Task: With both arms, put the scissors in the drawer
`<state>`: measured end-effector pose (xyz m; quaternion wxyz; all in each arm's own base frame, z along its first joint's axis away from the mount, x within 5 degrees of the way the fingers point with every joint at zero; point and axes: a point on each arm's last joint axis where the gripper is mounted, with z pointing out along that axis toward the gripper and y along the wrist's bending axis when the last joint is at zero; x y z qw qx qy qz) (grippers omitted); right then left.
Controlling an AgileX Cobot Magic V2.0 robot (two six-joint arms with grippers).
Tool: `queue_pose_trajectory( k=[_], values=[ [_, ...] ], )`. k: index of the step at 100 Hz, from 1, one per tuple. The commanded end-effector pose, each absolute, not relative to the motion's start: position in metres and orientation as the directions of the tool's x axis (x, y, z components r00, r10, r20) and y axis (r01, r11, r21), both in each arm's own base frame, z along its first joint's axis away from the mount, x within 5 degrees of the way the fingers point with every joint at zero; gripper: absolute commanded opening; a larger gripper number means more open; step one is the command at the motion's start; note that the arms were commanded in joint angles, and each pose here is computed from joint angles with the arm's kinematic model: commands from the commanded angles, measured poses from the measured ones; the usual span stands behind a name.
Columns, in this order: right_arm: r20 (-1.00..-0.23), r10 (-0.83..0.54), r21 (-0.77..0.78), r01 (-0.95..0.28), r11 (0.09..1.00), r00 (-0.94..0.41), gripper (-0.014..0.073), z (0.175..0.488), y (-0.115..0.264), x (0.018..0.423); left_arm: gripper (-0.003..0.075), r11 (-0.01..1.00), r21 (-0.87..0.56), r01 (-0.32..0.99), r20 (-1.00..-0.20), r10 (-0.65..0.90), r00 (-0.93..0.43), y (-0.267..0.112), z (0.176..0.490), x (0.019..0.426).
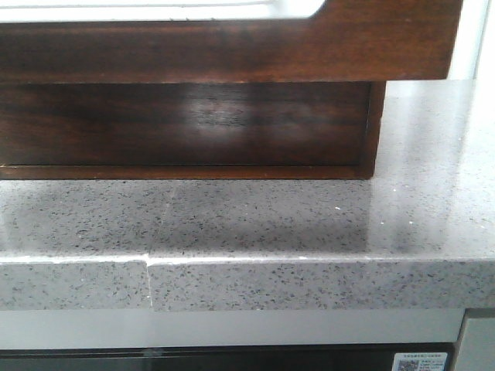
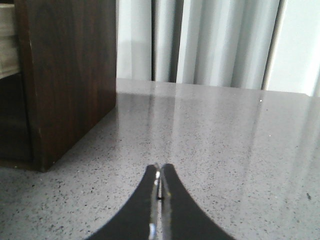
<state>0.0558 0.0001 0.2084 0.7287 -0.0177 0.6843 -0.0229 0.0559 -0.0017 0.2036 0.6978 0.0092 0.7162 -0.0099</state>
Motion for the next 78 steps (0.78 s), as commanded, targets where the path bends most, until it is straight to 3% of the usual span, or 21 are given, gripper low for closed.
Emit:
queue_pose_trajectory(
  k=[1, 16, 78],
  values=[
    [-0.987, -0.036, -0.029, 0.051, 0.998, 0.157, -0.0069, 0.2122, -0.0032, 0.0540, -0.0020, 1.000, -0.014, 0.022, -0.999, -0.015, 0.047, -0.0012, 0.2006, 0.0550],
    [-0.976, -0.065, -0.060, 0.029, 0.998, 0.208, -0.0069, 0.2168, -0.0005, 0.0532, -0.0020, 1.000, -0.014, 0.022, -0.999, -0.015, 0.047, -0.0012, 0.2006, 0.0550],
    [-0.976, -0.060, -0.056, 0.028, 0.998, 0.208, -0.0069, 0.2168, -0.0005, 0.0532, -0.0020, 1.000, -0.014, 0.022, -0.999, -0.015, 0.047, -0.0012, 0.2006, 0.0550]
  ],
)
